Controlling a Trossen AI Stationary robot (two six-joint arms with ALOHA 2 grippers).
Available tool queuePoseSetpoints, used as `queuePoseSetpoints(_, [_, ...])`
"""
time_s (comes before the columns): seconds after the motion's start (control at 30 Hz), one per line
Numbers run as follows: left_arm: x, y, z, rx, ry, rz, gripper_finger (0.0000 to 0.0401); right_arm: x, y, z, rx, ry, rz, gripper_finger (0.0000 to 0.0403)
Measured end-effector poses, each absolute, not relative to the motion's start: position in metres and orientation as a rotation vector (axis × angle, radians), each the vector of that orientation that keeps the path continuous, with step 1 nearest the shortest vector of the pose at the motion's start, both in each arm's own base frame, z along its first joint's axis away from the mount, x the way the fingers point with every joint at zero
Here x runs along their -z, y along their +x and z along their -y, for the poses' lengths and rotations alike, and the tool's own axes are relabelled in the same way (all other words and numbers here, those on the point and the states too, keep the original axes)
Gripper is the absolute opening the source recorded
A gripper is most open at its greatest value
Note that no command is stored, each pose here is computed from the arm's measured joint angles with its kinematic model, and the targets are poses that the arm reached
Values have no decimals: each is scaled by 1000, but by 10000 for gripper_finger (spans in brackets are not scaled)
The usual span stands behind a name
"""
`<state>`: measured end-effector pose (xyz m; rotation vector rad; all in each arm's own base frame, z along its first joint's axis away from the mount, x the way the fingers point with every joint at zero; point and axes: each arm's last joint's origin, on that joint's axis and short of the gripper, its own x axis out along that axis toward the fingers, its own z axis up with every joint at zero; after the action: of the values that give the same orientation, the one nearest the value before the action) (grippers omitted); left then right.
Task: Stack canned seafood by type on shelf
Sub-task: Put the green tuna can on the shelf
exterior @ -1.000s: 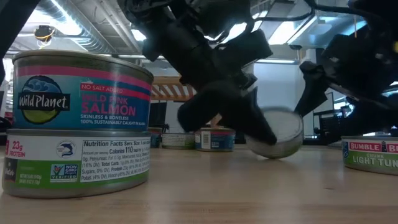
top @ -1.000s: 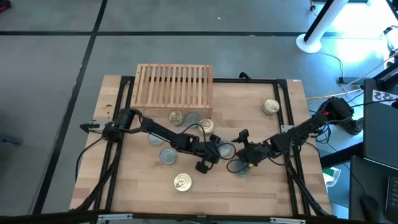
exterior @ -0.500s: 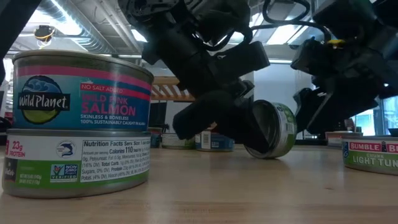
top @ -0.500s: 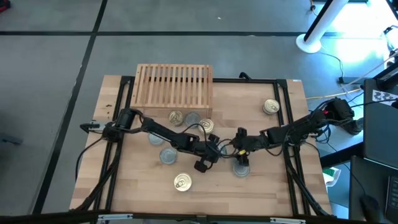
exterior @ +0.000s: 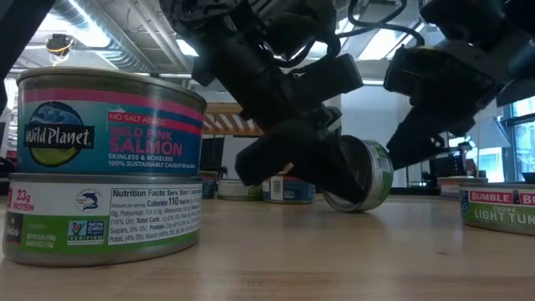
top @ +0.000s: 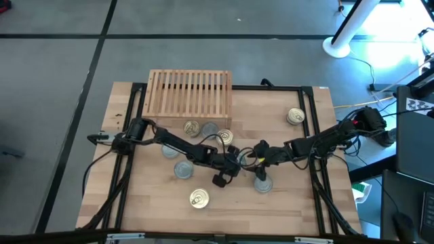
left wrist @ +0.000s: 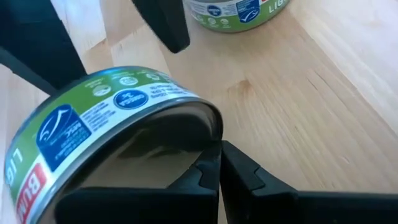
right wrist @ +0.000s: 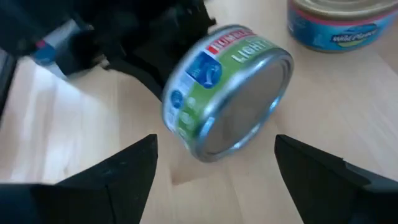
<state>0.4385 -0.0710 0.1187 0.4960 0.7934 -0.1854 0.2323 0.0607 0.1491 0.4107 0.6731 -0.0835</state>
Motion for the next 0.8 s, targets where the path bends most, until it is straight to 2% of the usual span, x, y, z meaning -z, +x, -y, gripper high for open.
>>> queuePoseSetpoints(0.23, [-120,440,68,175,493,-783,0,-155,236,-62,93,497,-603,319])
queuePoseSetpoints(0.5, [-121,441,68,171,492,-768,0,-145,240,-60,196,467,-584,319])
queuePoseSetpoints(0.8, [-121,441,68,172,493,-768,0,-137,250,-63,178,507,-542,319])
